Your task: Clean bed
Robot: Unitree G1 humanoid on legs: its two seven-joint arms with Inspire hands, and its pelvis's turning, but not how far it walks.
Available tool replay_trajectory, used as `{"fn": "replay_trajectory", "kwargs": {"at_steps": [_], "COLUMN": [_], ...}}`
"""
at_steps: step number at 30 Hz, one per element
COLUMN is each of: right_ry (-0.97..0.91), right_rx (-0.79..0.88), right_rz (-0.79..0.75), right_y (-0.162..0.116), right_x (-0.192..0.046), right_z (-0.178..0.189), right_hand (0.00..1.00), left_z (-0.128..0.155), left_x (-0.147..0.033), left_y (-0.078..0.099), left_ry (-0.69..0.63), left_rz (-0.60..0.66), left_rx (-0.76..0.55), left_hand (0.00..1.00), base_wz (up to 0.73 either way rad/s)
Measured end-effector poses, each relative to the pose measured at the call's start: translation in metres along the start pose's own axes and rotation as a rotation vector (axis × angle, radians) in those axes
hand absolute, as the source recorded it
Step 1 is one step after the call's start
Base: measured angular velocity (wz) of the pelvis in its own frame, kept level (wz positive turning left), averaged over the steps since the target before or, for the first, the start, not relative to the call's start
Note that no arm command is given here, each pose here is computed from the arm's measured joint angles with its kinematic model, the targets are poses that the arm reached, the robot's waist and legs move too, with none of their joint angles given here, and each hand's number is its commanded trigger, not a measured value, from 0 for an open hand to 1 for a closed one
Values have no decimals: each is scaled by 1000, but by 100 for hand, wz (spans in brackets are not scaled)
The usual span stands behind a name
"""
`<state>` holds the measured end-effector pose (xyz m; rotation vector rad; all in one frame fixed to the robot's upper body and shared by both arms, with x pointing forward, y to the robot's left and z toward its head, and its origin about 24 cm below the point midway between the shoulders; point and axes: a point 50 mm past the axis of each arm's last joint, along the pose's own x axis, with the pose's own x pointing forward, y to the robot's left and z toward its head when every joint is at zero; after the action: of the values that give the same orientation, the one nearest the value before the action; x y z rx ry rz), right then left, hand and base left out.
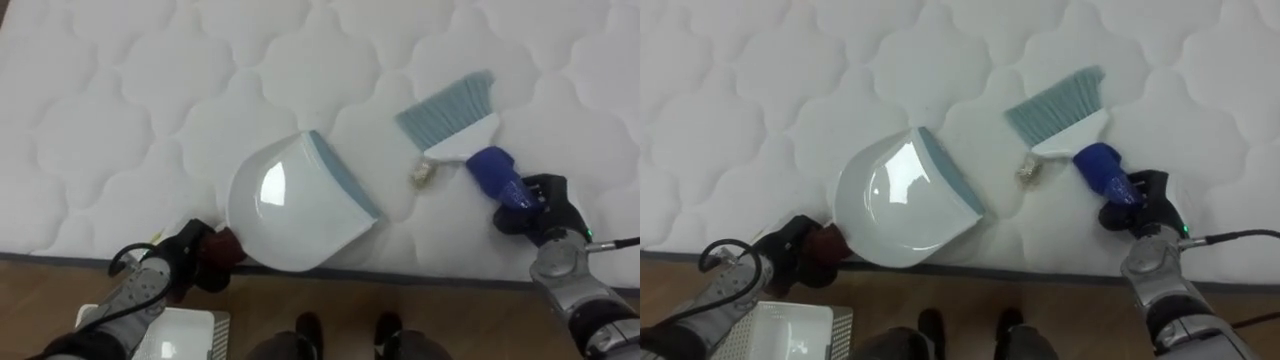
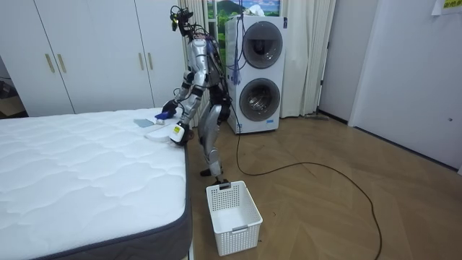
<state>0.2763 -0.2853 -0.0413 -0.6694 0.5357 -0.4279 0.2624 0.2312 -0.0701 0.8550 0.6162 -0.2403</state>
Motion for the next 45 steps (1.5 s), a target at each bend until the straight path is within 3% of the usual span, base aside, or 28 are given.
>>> {"fn": "replay_trajectory", "kwargs": {"at_steps": [10, 13, 20, 25, 45], "right_ry": [24, 9, -10, -17, -277], "right_rx": [-36, -154, -429, -584, -1081], "right_rz": [-26, -62, -197, -270, -366], "right_y": [-10, -29, -94, -121, -134], "right_x": [4, 10, 23, 27, 34], "right_z": [-3, -5, -4, 2, 56], "right_hand": [100, 100, 100, 100, 100], "left_z": [7, 11, 7, 6, 19], "left_x": [2, 2, -2, -4, -9], "left_y": [-2, 0, 29, 39, 63], "left_ry": [4, -8, -15, -10, -71], "left_rz": [-3, 0, 69, 97, 195], "left_rx": [2, 15, 208, 299, 539], "left_hand": [100, 100, 100, 100, 100], "base_wz": [1, 9, 0, -2, -1]}}
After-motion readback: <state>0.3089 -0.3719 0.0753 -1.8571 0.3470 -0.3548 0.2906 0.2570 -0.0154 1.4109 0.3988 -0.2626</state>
